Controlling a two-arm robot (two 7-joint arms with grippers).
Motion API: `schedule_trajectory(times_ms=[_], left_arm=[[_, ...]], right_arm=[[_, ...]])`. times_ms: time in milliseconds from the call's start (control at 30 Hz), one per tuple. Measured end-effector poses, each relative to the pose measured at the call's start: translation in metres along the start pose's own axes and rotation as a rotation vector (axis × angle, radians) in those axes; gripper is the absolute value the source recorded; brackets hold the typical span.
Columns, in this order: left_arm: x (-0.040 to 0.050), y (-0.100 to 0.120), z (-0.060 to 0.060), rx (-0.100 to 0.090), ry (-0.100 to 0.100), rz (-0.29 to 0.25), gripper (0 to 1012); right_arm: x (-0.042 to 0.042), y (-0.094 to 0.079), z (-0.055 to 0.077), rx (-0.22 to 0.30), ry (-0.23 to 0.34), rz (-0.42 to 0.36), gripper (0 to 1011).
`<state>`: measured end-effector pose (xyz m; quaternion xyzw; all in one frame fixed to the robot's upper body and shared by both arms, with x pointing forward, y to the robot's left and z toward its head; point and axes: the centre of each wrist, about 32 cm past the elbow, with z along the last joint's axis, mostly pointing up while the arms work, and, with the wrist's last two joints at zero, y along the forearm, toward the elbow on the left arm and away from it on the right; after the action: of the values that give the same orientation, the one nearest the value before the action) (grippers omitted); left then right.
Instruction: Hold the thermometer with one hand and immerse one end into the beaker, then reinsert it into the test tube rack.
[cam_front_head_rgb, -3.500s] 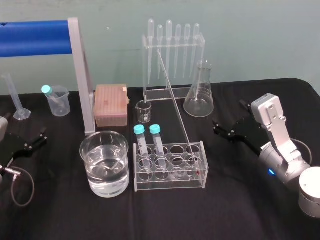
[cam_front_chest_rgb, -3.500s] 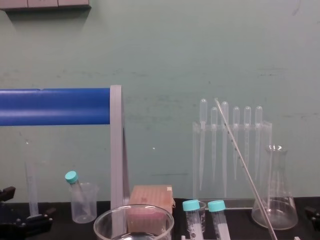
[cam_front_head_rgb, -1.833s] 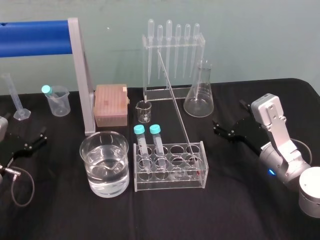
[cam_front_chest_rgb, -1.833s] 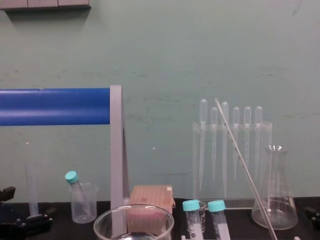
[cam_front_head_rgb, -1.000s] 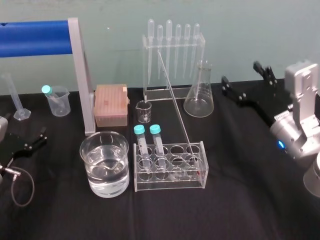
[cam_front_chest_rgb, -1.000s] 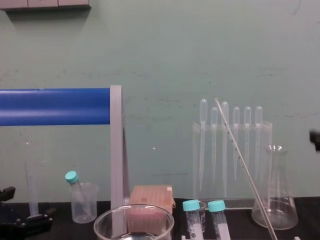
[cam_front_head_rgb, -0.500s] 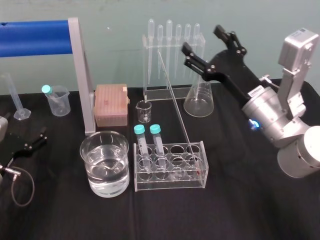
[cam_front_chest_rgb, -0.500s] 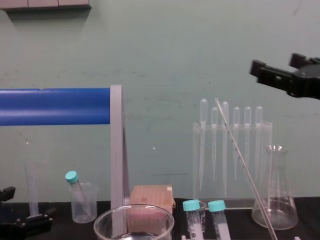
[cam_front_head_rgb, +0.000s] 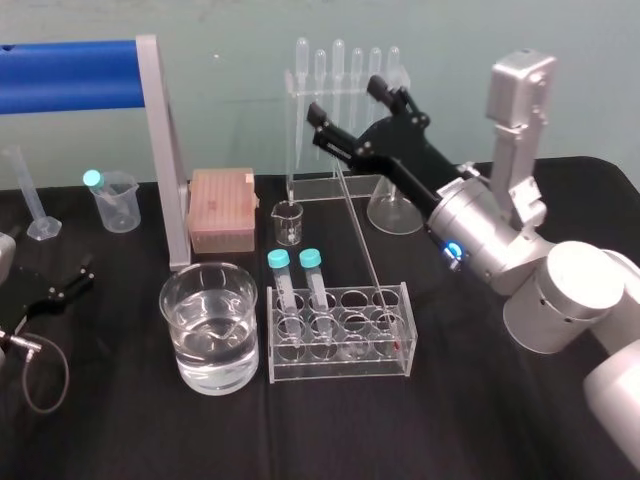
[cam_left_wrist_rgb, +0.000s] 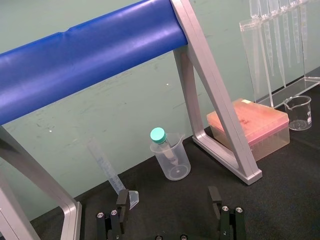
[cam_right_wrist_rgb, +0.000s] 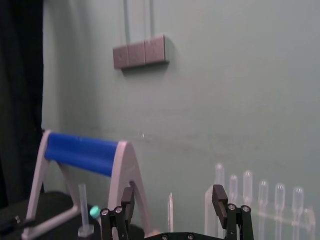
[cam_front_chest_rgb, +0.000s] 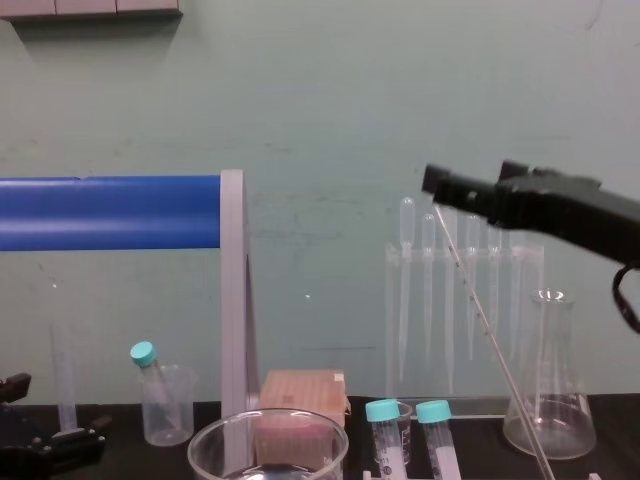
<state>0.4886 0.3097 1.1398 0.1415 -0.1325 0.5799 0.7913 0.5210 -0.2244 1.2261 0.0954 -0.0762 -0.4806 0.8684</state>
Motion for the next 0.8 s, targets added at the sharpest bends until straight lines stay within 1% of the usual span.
schedule_trajectory(times_ms=[67,100,133,200,300,400,433,533,800], left_arm=[[0.0,0.0,0.0,0.0,0.0,0.0,1008],[0.0,0.0,0.0,0.0,0.0,0.0,1008],[0.0,0.0,0.0,0.0,0.0,0.0,1008],[0.0,0.0,0.0,0.0,0.0,0.0,1008],[0.0,0.0,0.0,0.0,0.0,0.0,1008],[0.0,0.0,0.0,0.0,0.0,0.0,1008],[0.0,0.0,0.0,0.0,0.0,0.0,1008],[0.0,0.0,0.0,0.0,0.0,0.0,1008],[0.0,0.0,0.0,0.0,0.0,0.0,1008]], right_arm=[[-0.0012,0.002,-0.001,-0.023,0.001,-0.003,1003],[-0.0022,0.004,-0.002,-0.045,0.001,-0.007,1003],[-0.0022,0.004,-0.002,-0.045,0.001,-0.007,1003],[-0.0033,0.007,-0.003,-0.087,0.001,-0.013,1003],[-0.0035,0.009,-0.005,-0.119,0.002,-0.015,1003],[-0.0033,0.012,-0.006,-0.167,0.009,-0.017,1003],[-0.0033,0.012,-0.006,-0.167,0.009,-0.017,1003],[-0.0032,0.013,-0.007,-0.201,0.019,-0.013,1003],[-0.0011,0.01,-0.006,-0.235,0.036,-0.011,1003]])
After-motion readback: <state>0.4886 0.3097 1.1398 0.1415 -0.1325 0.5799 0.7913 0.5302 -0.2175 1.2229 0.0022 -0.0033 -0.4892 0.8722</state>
